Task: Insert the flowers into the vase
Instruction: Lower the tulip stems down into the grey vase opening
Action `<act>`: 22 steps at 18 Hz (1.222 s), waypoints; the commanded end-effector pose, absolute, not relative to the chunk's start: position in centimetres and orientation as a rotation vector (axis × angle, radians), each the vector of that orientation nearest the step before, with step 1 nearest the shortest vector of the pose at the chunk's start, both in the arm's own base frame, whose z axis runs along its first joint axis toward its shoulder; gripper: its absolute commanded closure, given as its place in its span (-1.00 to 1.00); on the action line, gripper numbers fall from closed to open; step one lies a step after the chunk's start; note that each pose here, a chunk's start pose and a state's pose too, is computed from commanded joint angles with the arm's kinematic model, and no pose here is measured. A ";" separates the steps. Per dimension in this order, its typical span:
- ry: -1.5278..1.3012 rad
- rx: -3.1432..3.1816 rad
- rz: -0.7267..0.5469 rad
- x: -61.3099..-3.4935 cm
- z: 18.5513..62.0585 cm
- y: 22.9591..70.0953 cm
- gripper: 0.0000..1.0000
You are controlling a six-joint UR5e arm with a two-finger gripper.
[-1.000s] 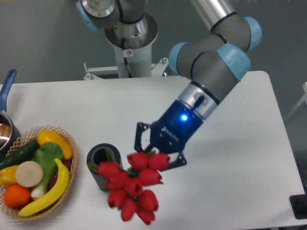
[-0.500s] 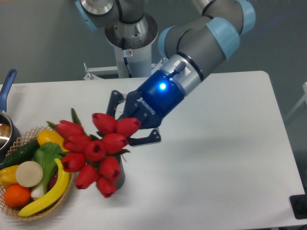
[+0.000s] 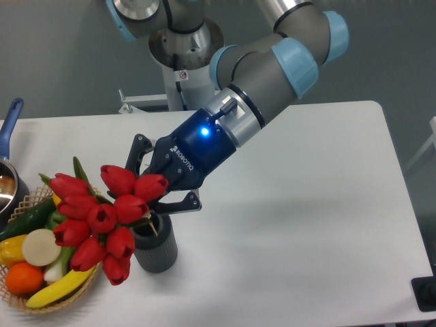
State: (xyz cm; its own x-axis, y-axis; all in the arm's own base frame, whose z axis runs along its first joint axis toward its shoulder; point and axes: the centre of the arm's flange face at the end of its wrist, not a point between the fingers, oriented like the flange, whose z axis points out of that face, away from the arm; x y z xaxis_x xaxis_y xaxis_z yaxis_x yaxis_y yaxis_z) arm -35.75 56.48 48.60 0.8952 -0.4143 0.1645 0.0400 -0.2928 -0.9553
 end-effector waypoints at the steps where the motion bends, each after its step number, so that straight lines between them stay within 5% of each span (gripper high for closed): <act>1: 0.284 -1.824 -0.459 -35.5 48.0 56.4 0.85; 22: 0.367 -1.880 -0.483 -32.8 36.6 55.3 0.49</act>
State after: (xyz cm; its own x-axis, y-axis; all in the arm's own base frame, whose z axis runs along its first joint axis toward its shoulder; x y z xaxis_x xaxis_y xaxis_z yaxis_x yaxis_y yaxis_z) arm -32.77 55.33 36.62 0.8686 -0.4712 0.1536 -0.0213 -0.3452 -0.9383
